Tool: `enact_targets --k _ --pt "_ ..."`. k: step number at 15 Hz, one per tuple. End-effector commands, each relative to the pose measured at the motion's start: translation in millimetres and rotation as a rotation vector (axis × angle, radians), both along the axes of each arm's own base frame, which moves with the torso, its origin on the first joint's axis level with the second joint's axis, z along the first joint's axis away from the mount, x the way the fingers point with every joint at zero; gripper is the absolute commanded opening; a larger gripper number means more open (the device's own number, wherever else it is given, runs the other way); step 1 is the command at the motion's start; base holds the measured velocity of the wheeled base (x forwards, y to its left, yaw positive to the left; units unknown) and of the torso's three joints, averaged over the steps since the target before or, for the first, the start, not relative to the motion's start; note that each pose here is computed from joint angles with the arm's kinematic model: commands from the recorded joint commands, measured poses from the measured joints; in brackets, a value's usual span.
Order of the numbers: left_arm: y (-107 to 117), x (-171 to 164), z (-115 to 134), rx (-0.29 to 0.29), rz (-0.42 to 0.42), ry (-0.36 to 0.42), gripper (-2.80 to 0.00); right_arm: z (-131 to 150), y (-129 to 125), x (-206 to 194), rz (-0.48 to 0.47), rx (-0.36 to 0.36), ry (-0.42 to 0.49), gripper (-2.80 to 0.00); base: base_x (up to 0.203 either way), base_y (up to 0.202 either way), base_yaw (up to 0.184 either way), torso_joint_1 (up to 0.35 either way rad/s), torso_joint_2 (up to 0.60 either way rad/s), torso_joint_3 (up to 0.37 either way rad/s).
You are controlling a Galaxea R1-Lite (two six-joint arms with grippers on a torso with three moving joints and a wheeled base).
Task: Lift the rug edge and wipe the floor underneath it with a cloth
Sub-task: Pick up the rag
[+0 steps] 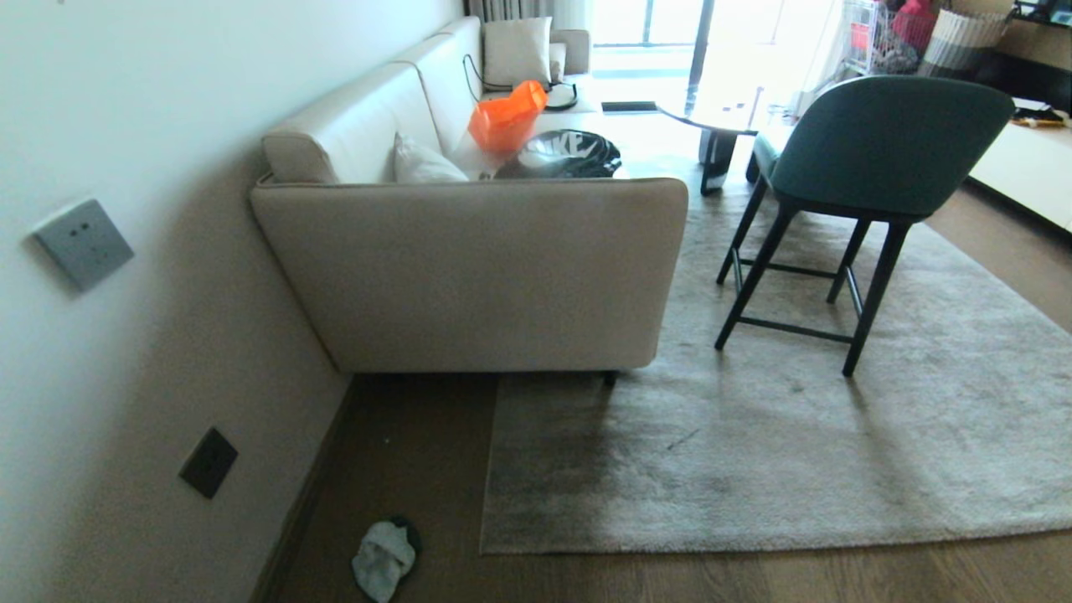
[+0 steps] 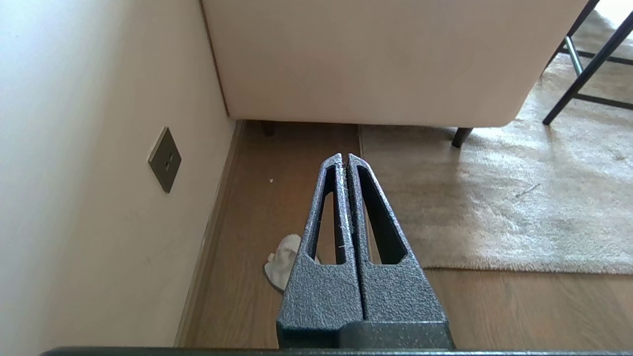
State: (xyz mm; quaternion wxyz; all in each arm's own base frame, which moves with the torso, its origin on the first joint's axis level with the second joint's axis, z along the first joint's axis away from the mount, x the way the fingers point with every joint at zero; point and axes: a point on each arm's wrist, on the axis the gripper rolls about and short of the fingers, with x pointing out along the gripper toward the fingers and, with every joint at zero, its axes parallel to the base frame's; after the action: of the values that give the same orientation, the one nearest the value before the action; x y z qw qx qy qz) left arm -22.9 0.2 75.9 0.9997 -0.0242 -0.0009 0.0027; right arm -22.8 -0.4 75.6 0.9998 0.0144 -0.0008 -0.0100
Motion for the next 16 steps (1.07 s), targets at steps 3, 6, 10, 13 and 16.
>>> enact_targets --k 3,6,10,13,16 --pt "0.0 0.0 0.0 -0.001 -0.001 0.000 -2.80 0.1 0.0 0.1 -0.001 0.000 0.001 -2.80 0.000 0.000 0.000 0.000 0.00 0.000" --pt "0.0 0.0 0.0 -0.001 0.001 0.000 -2.80 0.1 0.0 0.1 0.000 -0.001 0.001 -2.80 0.000 0.000 0.000 0.017 0.06 0.063" --pt "0.0 0.0 0.0 -0.001 0.001 0.000 -2.80 0.1 0.0 0.1 0.000 -0.001 0.001 -2.80 0.000 0.000 0.000 0.013 0.04 0.044" --pt "0.0 0.0 0.0 -0.001 0.001 0.000 -2.80 0.1 0.0 0.1 0.000 0.000 0.001 -2.80 0.000 0.000 0.000 0.000 0.00 0.000" --pt "0.0 0.0 0.0 -0.001 0.001 0.000 -2.80 0.1 0.0 0.1 0.000 -0.001 0.001 -2.80 0.000 0.000 0.000 0.000 0.00 0.000"
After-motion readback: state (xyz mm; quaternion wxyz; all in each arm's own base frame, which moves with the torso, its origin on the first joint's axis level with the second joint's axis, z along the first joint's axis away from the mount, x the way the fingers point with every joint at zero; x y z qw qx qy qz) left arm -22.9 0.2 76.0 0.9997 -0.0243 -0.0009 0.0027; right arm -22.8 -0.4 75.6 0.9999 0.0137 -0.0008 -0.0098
